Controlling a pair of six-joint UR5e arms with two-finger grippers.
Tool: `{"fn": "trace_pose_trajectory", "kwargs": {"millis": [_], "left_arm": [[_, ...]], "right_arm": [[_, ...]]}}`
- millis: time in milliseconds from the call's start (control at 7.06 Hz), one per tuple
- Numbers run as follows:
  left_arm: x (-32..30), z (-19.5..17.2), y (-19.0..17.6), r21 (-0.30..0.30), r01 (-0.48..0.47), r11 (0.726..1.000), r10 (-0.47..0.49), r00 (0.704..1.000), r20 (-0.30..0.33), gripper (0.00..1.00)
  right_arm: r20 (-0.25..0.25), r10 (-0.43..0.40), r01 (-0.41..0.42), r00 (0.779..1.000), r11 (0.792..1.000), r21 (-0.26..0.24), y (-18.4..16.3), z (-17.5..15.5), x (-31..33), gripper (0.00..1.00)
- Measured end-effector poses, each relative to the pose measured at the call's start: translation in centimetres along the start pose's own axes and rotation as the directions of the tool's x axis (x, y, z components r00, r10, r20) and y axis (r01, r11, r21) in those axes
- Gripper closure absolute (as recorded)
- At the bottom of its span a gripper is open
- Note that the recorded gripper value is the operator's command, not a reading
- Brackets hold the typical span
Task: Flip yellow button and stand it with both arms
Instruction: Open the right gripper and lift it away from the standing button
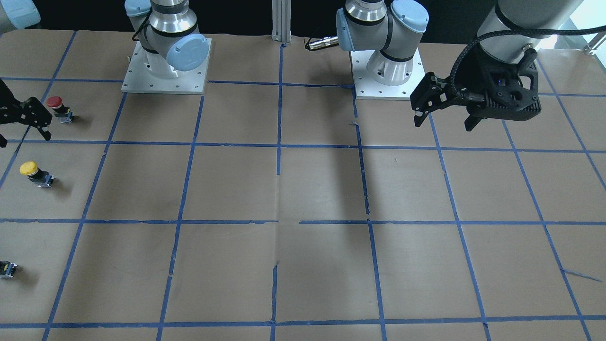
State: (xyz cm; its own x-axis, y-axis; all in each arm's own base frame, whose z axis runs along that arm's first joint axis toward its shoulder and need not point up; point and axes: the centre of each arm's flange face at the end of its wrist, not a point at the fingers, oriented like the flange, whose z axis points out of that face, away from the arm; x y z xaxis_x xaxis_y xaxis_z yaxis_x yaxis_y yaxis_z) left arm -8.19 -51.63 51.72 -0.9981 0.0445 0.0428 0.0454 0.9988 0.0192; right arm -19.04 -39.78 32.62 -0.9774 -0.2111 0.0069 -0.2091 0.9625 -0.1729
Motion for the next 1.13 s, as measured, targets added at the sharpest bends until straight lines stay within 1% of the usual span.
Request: {"fn": "trace_pose_trajectory", "kwargs": {"millis": [142,283,425,566,708,850,1133], "left_arm": [[0.2,0.2,0.0,-0.005,-0.002,1.000,0.002,1.000,0.000,0.00],[0.6,0.4,0.1,-0.010,-0.007,1.000,0.007,1.000,-0.002,0.00],[0.7,0.3,0.3,-0.010,-0.009,1.000,0.009,1.000,-0.001,0.00],[0.8,0.1,0.5,-0.007,-0.010,1.000,0.010,1.000,0.000,0.00],[0.8,0.0,0.7,-0.003,-0.010,1.000,0.010,1.000,0.001,0.00],[0.8,0.0,0.8,-0.001,-0.013,1.000,0.013,1.000,0.001,0.00],[0.8,0.0,0.8,0.002,-0.016,1.000,0.016,1.000,0.003,0.00]], "right_arm": [[0.004,0.047,-0.047,0.999,0.998,-0.043,-2.6,-2.9,-2.7,0.00],[0.016,0.100,-0.098,0.995,0.991,-0.088,-5.6,-5.8,-6.1,0.00],[0.029,0.156,-0.151,0.987,0.980,-0.131,-7.9,-8.1,-10.2,0.00],[0.032,0.194,-0.186,0.980,0.968,-0.168,-9.5,-10.1,-15.1,0.00],[0.026,0.210,-0.201,0.977,0.959,-0.201,-10.4,-11.9,-20.3,0.00],[0.015,0.205,-0.197,0.979,0.955,-0.223,-10.6,-13.3,-25.0,0.00],[-0.012,0.184,-0.181,0.983,0.953,-0.241,-10.1,-14.6,-31.4,0.00]]}}
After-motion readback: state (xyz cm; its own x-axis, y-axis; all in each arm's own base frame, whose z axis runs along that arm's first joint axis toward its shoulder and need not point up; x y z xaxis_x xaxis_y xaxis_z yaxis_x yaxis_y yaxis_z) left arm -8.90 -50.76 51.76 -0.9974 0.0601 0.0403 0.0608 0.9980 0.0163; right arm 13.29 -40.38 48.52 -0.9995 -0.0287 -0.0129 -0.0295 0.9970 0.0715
